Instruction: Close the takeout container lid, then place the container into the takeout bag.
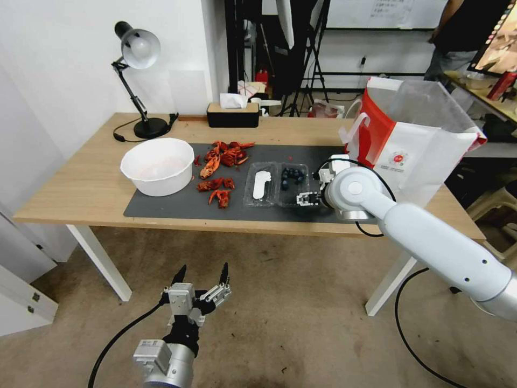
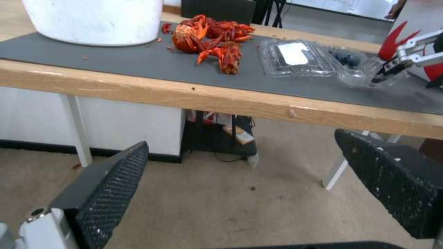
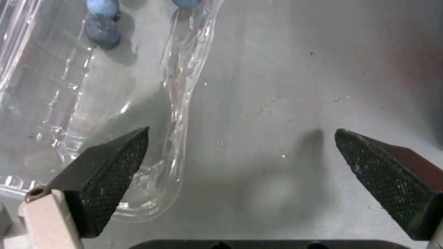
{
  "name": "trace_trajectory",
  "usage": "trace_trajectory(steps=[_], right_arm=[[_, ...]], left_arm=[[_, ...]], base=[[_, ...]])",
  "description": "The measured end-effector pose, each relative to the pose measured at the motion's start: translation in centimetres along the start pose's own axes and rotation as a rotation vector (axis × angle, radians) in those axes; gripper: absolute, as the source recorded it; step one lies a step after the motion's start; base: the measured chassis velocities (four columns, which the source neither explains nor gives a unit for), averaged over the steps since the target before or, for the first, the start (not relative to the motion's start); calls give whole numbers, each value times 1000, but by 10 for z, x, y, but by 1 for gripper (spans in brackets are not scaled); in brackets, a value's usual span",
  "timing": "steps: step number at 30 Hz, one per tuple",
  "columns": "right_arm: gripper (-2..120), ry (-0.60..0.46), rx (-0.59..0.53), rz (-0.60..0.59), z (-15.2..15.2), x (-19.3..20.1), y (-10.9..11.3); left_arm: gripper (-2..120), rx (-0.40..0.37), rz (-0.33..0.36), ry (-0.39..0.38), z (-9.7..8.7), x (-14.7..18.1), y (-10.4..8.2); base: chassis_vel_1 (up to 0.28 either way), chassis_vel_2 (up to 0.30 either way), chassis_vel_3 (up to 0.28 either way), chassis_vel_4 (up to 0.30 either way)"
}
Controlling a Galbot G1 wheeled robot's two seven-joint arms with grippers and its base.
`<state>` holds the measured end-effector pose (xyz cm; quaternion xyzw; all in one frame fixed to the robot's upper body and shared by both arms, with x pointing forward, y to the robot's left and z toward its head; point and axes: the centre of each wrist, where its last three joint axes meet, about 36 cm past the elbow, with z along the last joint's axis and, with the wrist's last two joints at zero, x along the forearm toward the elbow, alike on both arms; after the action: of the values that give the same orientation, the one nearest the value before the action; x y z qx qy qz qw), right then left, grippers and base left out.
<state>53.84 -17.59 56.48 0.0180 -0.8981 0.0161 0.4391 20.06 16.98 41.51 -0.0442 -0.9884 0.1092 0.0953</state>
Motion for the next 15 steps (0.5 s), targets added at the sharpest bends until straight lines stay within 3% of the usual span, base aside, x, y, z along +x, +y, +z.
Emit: trace_trajectory(steps=[8,15], right_arm=[[100,-39,-4,-6,1,3,-4],[100,-250,38,-38,13,14,-20]], left_arm=[[100,0,-2,0,1,0,0],[100,1,-6,-8,-2,1,0]], base=[[0,0,0,0],[0,0,0,0]])
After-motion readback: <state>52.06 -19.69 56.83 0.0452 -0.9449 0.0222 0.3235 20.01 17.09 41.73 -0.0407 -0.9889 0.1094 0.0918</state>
